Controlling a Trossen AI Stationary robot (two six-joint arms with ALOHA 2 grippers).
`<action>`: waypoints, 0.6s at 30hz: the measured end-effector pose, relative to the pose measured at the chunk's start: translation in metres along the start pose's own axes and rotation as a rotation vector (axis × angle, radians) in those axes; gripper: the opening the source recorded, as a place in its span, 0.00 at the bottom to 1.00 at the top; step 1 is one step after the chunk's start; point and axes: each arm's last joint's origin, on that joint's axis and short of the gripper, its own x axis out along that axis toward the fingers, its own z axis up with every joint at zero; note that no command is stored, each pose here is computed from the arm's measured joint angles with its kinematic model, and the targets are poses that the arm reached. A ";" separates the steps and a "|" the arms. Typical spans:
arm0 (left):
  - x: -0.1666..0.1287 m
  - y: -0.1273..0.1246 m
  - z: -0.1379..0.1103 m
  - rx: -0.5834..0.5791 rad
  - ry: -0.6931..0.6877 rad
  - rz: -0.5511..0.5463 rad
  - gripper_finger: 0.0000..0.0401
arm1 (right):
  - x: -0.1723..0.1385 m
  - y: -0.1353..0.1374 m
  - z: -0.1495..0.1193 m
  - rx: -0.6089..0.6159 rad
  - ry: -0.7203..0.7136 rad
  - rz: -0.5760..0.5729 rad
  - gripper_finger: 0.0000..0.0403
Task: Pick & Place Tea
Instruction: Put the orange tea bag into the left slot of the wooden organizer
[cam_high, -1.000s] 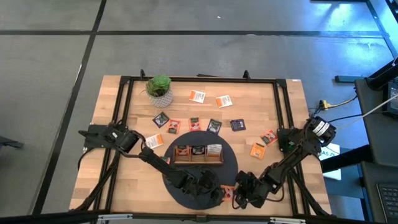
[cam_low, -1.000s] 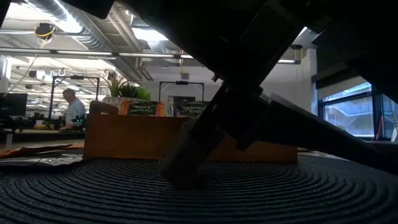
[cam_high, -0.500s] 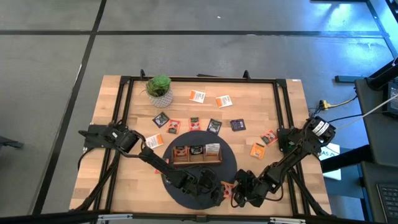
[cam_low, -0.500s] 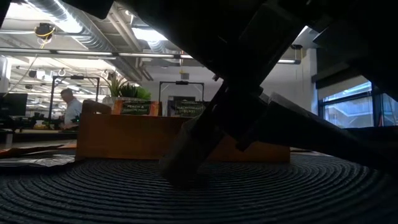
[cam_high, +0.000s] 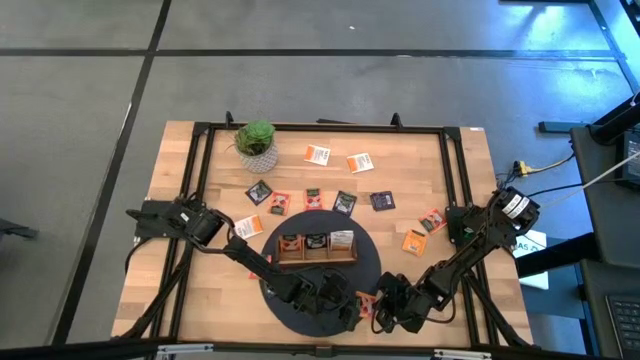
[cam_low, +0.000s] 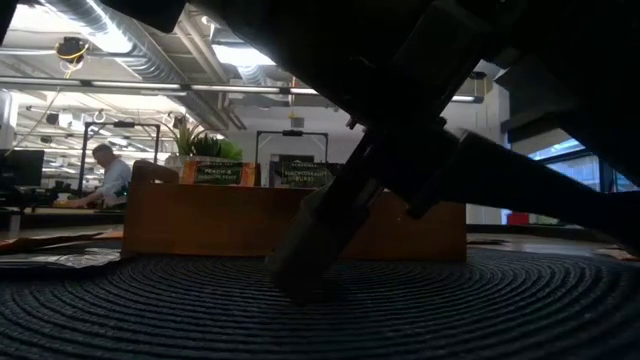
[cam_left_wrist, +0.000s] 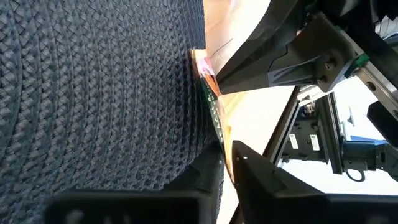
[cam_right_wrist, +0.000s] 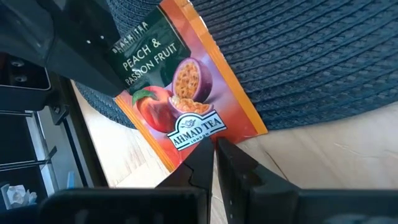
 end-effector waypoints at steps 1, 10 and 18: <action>0.000 0.000 0.000 0.004 0.000 0.000 0.05 | 0.000 0.000 0.000 0.000 0.000 0.000 0.06; -0.001 -0.001 0.000 0.078 0.019 -0.004 0.01 | -0.001 0.001 -0.003 -0.002 0.089 0.015 0.06; -0.015 -0.022 0.018 0.234 0.146 -0.083 0.01 | -0.010 0.005 -0.005 -0.007 0.137 0.040 0.06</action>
